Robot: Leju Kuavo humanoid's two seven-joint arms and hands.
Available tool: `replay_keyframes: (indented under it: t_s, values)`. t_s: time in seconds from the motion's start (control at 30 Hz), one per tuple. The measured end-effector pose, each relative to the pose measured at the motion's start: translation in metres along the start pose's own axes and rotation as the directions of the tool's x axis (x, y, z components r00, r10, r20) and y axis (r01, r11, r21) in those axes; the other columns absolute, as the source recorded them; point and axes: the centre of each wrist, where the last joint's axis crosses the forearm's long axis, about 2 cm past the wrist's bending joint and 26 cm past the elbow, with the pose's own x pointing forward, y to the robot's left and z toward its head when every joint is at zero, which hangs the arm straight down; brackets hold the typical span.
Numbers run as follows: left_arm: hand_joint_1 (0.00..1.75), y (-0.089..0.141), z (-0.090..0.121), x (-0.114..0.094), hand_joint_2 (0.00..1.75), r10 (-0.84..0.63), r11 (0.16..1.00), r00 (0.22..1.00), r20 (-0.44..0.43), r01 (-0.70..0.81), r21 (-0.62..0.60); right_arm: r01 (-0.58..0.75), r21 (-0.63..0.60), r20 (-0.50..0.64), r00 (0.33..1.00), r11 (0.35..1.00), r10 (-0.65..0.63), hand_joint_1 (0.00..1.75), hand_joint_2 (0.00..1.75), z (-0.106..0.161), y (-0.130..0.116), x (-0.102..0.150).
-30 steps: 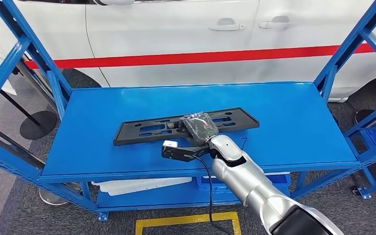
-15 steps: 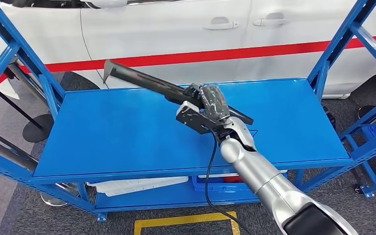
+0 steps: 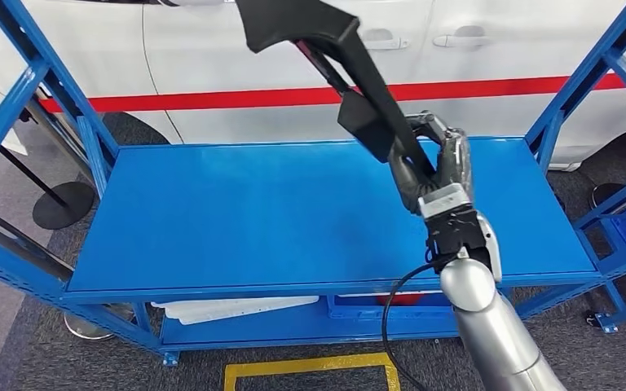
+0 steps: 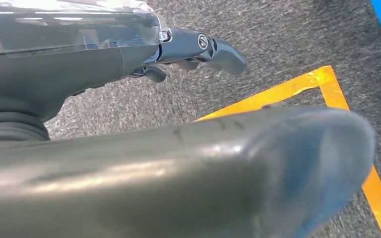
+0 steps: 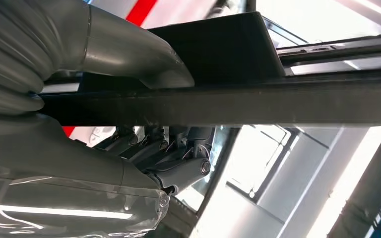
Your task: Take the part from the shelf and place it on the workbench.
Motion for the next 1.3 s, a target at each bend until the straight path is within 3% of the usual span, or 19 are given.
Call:
replay_keyframes:
  t_s: [0.27, 0.67, 1.3]
  values:
    - [0.00, 0.003, -0.001, -0.001, 0.00, -0.004, 1.000, 1.000, 0.009, 0.004, 0.005, 0.067, -0.090, -0.041, 0.997, 0.994, -0.071, 1.75, 1.75, 0.051, -0.034, 0.008]
    - [0.00, 0.014, -0.003, -0.003, 0.00, -0.009, 1.000, 1.000, -0.027, 0.010, 0.013, 0.172, -0.142, -0.047, 0.982, 0.975, -0.180, 1.75, 1.75, 0.110, -0.046, 0.023]
    - [0.00, 0.023, -0.006, -0.002, 0.00, -0.005, 0.999, 0.998, -0.060, 0.007, 0.045, 0.245, -0.130, -0.010, 0.969, 0.961, -0.248, 1.75, 1.75, 0.127, -0.047, 0.036]
